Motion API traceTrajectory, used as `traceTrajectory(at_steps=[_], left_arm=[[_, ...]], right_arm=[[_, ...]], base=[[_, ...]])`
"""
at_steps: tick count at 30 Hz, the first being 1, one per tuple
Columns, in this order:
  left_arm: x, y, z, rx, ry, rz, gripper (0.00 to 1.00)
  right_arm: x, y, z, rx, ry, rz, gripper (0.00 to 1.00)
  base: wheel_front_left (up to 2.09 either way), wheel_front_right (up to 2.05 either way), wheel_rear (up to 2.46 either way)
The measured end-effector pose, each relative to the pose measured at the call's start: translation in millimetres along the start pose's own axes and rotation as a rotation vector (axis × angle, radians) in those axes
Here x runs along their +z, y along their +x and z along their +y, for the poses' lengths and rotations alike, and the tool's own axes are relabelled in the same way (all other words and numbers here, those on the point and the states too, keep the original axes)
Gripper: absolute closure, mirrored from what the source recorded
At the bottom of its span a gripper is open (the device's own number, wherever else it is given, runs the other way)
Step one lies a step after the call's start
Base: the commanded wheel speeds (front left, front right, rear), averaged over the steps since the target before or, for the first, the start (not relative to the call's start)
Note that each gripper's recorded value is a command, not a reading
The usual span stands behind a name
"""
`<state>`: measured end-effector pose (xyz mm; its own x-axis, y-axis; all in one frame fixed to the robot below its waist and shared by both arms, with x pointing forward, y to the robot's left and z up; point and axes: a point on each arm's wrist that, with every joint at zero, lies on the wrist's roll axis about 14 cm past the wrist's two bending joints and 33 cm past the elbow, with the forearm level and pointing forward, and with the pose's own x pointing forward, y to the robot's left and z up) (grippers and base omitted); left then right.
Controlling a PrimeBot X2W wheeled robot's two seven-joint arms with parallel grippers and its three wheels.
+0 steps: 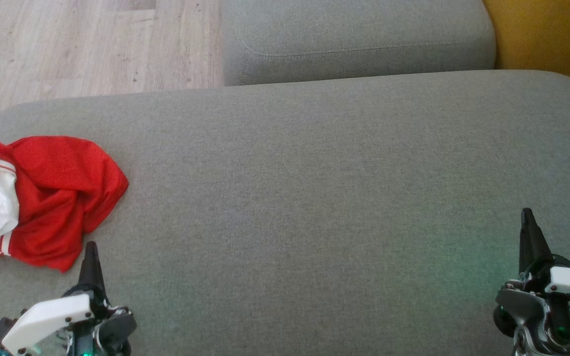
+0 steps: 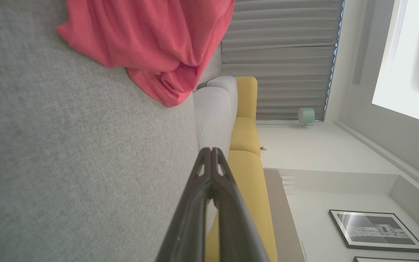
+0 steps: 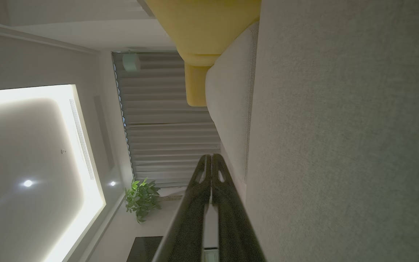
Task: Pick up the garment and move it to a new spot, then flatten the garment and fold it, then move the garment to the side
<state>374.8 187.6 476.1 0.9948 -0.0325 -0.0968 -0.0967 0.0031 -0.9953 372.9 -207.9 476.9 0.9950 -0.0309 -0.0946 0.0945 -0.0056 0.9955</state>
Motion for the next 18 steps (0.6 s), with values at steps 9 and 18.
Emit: traceTrajectory(at_steps=[9, 18], left_arm=[[0.0, 0.0, 0.0, 0.000, 0.000, 0.000, 1.00], [-0.4, -0.3, 1.6, 0.006, -0.001, 0.001, 0.00]], right_arm=[[0.0, 0.0, 0.0, 0.000, 0.000, 0.000, 1.00], [-0.1, -0.3, -1.2, -0.004, 0.000, 0.000, 0.00]], base=[[0.00, 0.00, 0.00], [0.00, 0.00, 0.00]])
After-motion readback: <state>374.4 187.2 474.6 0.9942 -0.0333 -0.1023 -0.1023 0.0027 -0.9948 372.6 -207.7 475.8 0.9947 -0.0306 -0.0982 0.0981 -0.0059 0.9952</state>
